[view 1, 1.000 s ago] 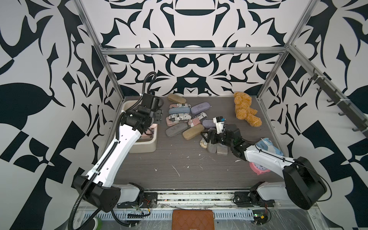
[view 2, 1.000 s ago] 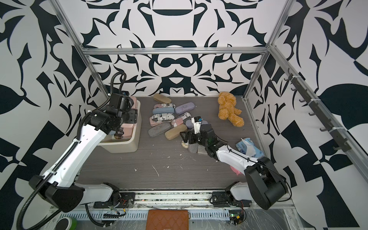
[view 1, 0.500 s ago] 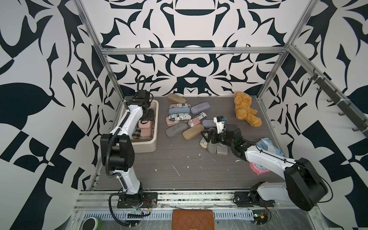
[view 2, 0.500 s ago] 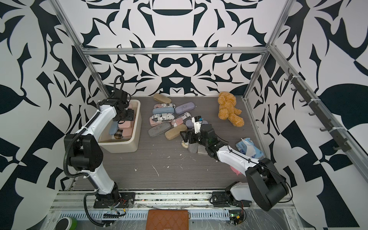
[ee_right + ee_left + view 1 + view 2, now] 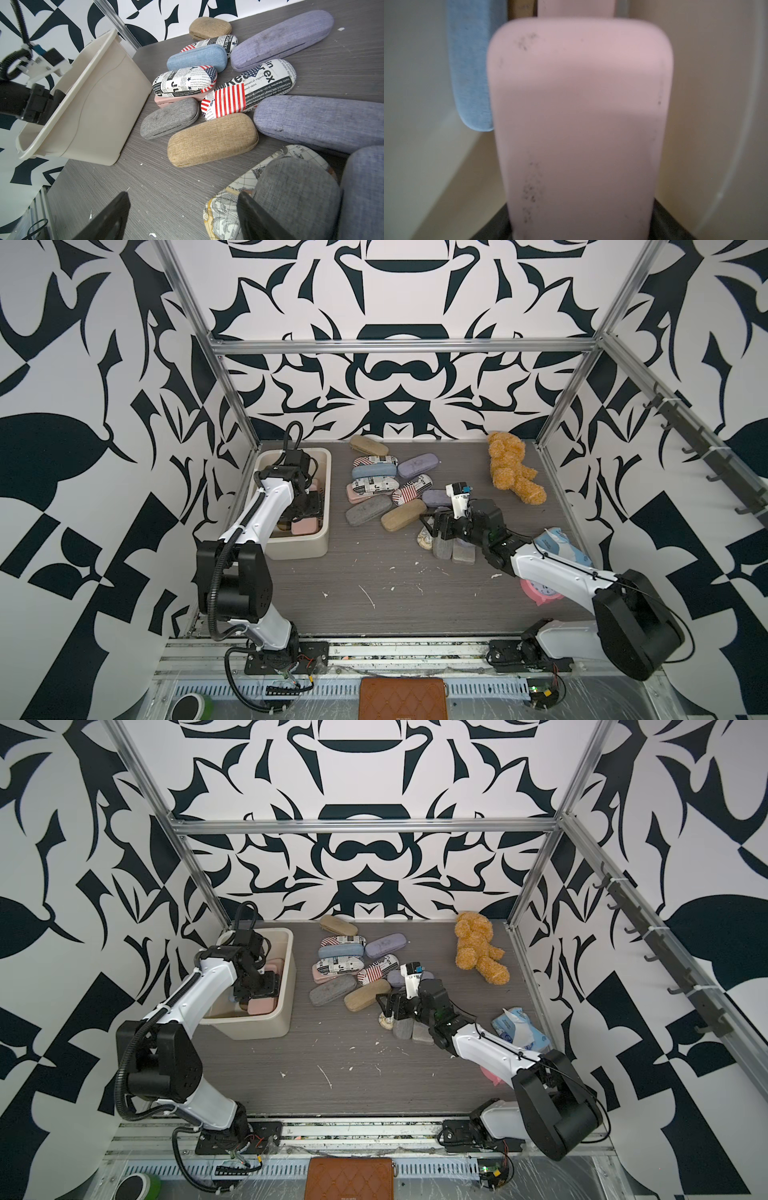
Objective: Put the glasses cases into the storage boxes
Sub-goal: Place the glasses case in the storage box, then pick up the glasses case at the center of the board.
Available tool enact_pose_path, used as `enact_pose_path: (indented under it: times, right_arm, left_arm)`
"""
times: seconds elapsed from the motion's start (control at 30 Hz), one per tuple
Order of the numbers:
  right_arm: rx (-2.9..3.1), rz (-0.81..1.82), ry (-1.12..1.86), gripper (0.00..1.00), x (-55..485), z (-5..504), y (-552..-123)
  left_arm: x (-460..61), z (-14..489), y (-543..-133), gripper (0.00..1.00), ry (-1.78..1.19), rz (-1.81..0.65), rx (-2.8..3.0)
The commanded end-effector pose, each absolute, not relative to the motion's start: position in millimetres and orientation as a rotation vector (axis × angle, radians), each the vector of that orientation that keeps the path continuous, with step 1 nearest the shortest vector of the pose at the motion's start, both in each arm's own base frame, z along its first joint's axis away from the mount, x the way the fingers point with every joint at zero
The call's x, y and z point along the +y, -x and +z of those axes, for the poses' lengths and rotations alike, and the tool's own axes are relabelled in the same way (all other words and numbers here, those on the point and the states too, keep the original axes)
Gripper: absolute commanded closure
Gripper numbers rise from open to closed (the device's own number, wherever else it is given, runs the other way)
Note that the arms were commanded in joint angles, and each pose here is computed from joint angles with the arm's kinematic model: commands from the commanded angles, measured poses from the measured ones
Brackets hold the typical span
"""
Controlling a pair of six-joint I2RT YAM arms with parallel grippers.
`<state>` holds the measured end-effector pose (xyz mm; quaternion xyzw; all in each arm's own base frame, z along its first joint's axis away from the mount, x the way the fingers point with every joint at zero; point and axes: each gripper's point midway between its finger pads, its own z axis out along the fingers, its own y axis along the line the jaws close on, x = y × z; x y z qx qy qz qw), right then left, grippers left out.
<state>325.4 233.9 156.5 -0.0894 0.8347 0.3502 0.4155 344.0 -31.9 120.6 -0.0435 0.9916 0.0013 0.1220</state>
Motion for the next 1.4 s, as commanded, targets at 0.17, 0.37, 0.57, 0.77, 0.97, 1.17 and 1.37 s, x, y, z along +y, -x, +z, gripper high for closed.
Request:
enact_pose_path:
  times: [0.17,0.37,0.57,0.77,0.97,1.17,1.37]
  right_arm:
    - [2.047,0.882,0.233,0.16,233,172,-326]
    - [2.048,0.879,0.232,0.15,233,172,-326]
    - [2.046,0.876,0.230,0.15,232,172,-326]
    - [2.035,0.846,0.203,0.15,226,174,-327]
    - [2.007,0.664,0.016,0.23,189,170,-337]
    - [1.951,0.513,-0.165,0.45,147,173,-337]
    - [1.935,0.473,-0.204,0.34,136,177,-338]
  left_arm:
    - [-39,104,-326,0.16,0.163,-0.038,2.981]
    - [-35,161,-335,0.00,0.129,-0.014,2.842]
    - [-35,256,-343,0.01,0.123,-0.024,2.609]
    - [-113,305,-332,0.01,-0.108,-0.162,2.436]
    - [-235,266,-314,0.06,-0.410,-0.290,2.427]
    - [-290,195,-330,0.14,-0.529,-0.308,2.527]
    - [-314,119,-352,0.10,-0.645,-0.253,2.709]
